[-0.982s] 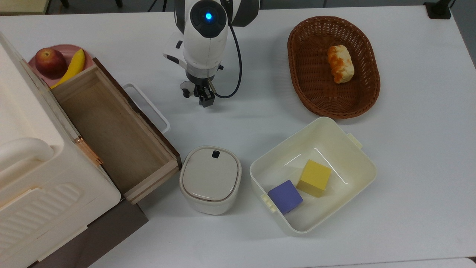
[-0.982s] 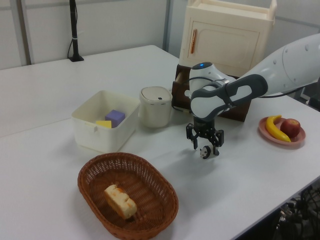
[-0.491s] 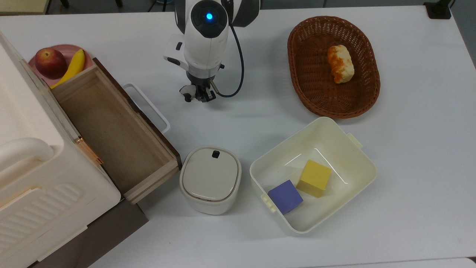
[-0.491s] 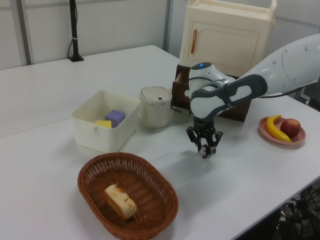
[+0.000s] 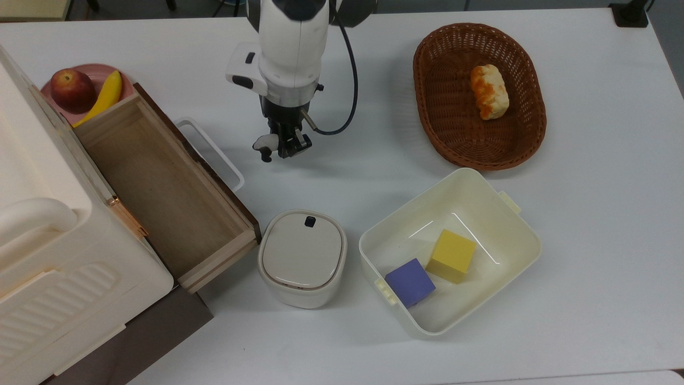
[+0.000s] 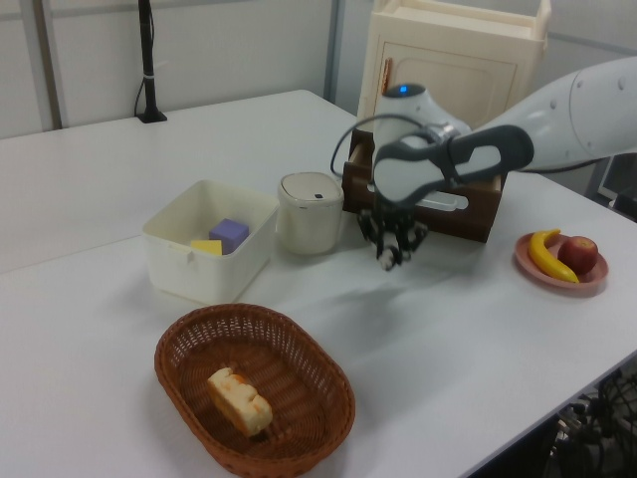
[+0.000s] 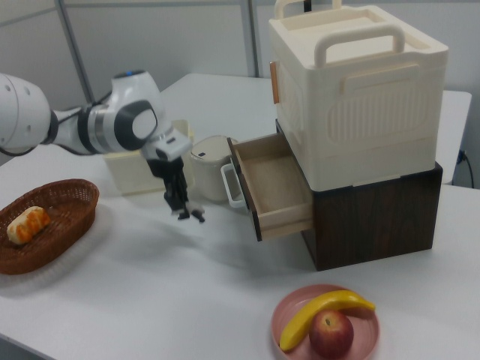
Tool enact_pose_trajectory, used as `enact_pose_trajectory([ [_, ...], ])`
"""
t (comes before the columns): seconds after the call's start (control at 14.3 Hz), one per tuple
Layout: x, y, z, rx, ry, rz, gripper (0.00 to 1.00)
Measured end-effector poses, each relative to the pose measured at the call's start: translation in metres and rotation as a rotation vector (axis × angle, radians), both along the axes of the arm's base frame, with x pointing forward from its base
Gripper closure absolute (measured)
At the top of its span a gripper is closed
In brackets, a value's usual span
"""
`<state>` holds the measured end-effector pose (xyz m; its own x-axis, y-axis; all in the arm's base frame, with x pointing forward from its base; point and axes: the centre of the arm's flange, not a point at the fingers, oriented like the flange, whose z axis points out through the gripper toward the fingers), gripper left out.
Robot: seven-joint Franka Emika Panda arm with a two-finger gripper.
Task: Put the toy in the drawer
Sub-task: 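Lift the panda toy and carry it over the open drawer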
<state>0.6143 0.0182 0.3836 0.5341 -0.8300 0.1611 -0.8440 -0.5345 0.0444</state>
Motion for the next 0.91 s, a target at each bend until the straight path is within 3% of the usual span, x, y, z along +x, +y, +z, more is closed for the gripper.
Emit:
enact_pose_trajectory([
  [0.49, 0.030, 0.017, 0.082, 0.011, -0.162, 0.055, 0.59],
  [0.91, 0.045, -0.019, 0.129, 0.009, -0.285, 0.026, 0.59],
])
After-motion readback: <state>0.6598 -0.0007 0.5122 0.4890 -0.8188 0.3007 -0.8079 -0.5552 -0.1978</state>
